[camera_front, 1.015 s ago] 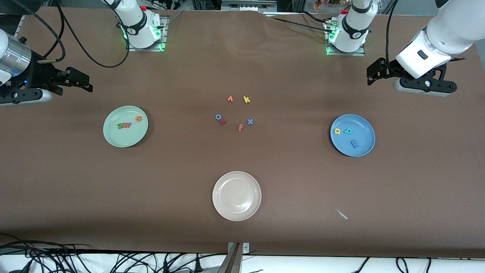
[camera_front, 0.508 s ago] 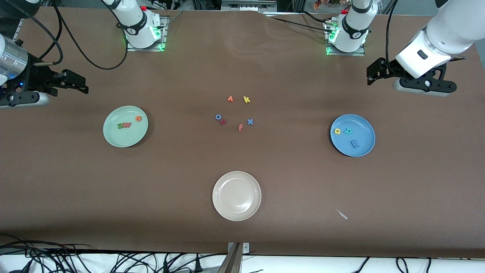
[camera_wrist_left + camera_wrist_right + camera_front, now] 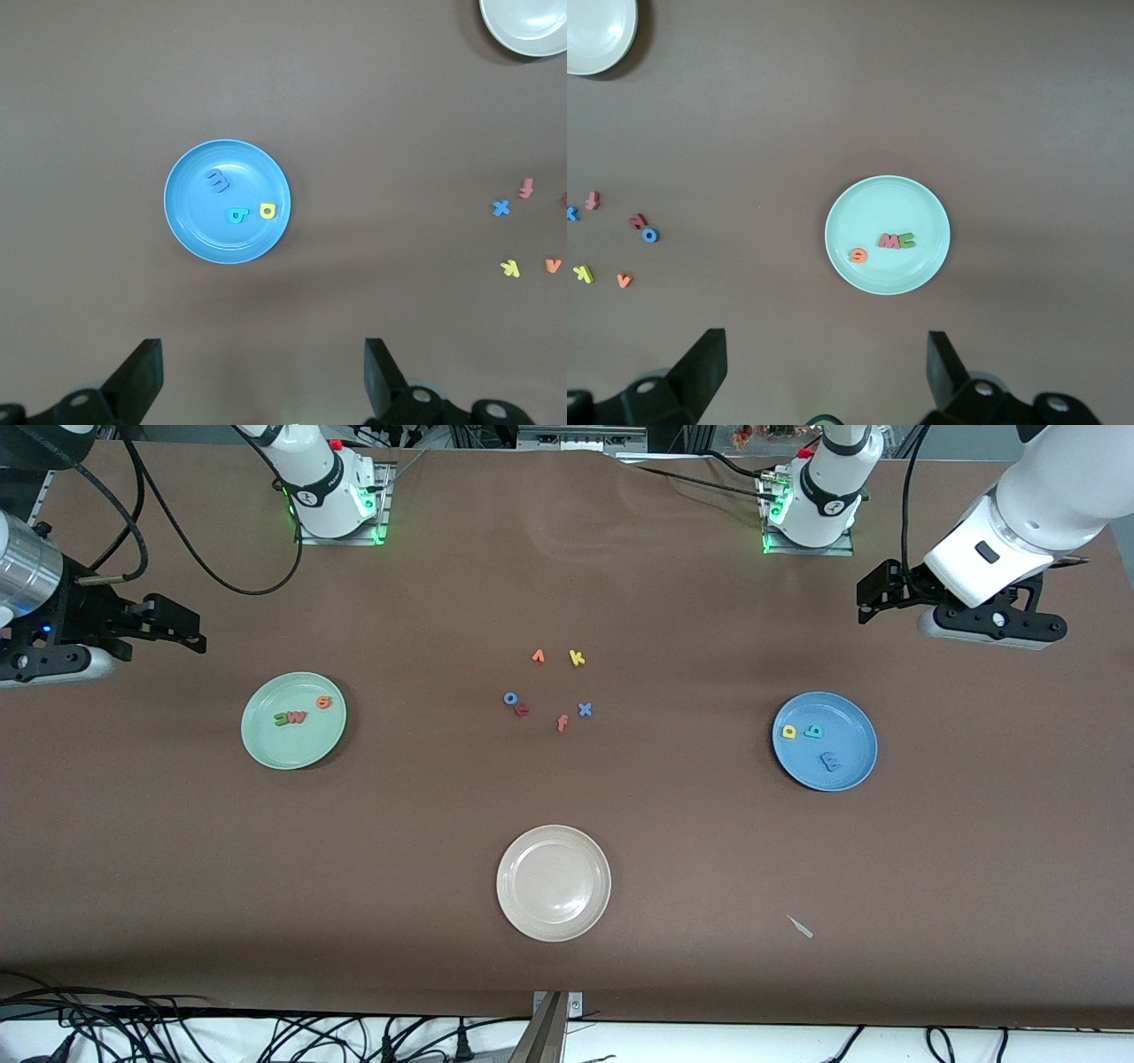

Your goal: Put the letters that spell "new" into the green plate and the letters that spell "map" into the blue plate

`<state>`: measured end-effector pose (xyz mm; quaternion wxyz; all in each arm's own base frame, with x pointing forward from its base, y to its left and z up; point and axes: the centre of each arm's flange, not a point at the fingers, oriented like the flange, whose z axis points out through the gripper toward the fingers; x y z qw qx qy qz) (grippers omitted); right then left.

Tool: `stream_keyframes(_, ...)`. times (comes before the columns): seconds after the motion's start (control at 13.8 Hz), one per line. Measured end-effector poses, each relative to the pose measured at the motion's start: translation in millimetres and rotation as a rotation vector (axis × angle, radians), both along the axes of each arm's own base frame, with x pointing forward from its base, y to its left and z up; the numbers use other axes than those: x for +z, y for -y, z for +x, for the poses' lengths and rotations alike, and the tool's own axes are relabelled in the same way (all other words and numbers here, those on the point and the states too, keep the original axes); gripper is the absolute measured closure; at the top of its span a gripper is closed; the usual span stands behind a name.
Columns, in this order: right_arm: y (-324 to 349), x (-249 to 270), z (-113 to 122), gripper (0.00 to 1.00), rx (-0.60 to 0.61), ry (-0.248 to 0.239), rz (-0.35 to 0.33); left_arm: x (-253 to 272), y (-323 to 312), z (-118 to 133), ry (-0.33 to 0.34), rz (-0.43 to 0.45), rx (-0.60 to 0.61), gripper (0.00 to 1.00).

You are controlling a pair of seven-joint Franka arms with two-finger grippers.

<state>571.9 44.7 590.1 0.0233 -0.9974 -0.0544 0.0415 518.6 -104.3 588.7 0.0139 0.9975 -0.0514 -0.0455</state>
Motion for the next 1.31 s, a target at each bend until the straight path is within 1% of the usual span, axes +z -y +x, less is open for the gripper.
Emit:
stream_keyframes(0.58,-2.4,-3.2,0.1,0.00,0.005,-0.012,-0.002,0.0,-0.6,0.1,0.000,0.000,0.001,0.00)
stream_keyframes(1.31,-2.3,-3.3,0.1,0.00,0.005,-0.013,-0.003,0.0,-0.6,0.1,0.000,0.000,0.001,0.00)
